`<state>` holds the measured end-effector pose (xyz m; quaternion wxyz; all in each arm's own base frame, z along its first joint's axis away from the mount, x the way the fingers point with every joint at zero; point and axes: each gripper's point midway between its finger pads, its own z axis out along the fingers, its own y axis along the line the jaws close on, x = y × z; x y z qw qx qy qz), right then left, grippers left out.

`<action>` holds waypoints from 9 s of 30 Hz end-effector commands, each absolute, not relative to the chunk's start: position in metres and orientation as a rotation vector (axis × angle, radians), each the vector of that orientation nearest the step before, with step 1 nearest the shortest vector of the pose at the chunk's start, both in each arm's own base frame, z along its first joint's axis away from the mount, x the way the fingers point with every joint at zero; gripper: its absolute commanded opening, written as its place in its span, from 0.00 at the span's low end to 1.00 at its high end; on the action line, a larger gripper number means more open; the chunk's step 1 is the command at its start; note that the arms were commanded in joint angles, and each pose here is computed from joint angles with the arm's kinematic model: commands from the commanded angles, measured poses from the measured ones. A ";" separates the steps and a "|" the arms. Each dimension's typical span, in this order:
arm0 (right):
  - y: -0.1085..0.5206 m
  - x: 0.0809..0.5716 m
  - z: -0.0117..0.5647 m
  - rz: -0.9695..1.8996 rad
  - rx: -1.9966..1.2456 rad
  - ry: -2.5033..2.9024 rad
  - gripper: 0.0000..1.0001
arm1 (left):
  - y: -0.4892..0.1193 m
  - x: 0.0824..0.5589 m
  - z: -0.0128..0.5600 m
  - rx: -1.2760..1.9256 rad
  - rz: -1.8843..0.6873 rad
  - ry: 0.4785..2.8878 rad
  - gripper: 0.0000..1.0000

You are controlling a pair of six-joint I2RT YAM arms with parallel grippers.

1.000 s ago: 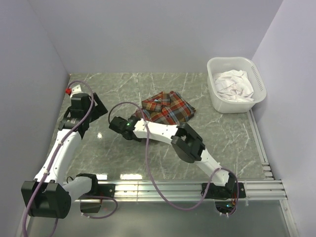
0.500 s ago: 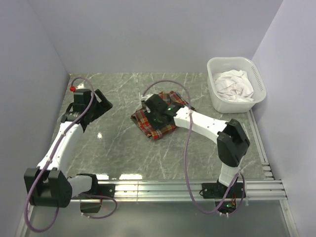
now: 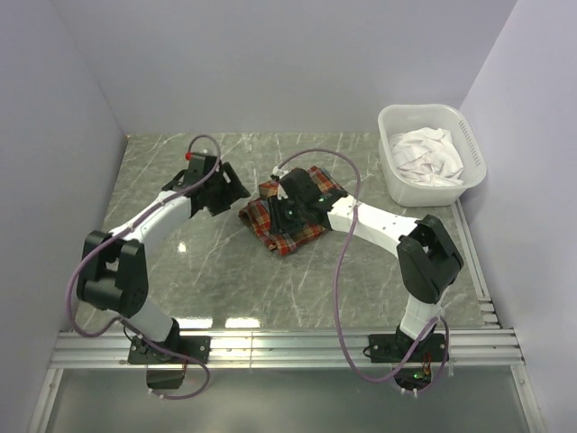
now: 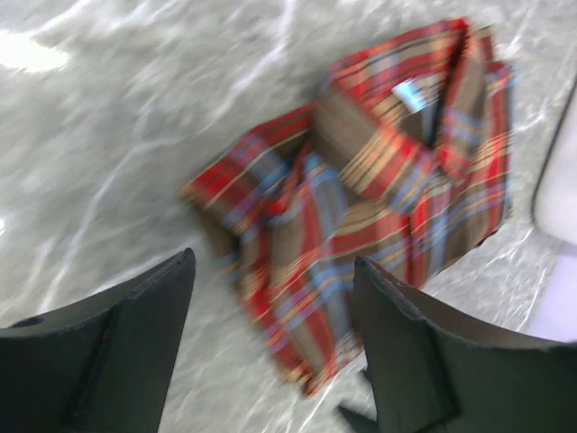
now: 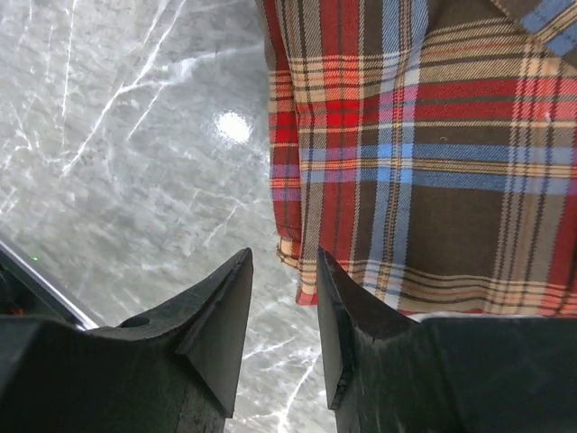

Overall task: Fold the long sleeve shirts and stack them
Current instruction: Fold the shirt, then neatly place the folded shirt to the corner

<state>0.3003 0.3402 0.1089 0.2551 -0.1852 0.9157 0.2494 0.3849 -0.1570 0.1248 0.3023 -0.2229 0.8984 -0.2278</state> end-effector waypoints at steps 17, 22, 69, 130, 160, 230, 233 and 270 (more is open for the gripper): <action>0.329 0.266 0.037 0.889 -0.362 2.685 0.41 | -0.190 0.378 0.026 -0.727 -0.643 2.441 0.13; 0.324 0.267 0.049 0.852 -0.404 2.664 0.40 | -0.180 0.370 0.041 -0.713 -0.619 2.398 0.21; 0.409 0.380 0.083 0.359 -0.688 2.243 0.49 | -0.166 0.362 0.002 -0.860 -0.822 2.392 0.00; 0.413 0.359 0.113 0.351 -0.566 2.206 0.00 | -0.169 0.332 0.008 -0.855 -0.841 2.355 0.01; 0.425 0.345 0.131 0.499 -0.598 2.200 0.48 | -0.145 0.318 0.033 -0.912 -0.702 2.310 0.20; 0.221 0.383 0.053 1.108 0.313 2.366 0.44 | -0.138 0.372 0.069 -0.962 -0.646 2.256 0.71; 0.207 0.385 0.091 0.986 0.278 2.320 0.46 | -0.138 0.363 0.099 -1.029 -0.707 2.174 0.88; 0.143 0.277 0.217 0.774 0.170 1.995 0.83 | -0.240 0.365 0.012 -1.377 -0.667 1.979 0.46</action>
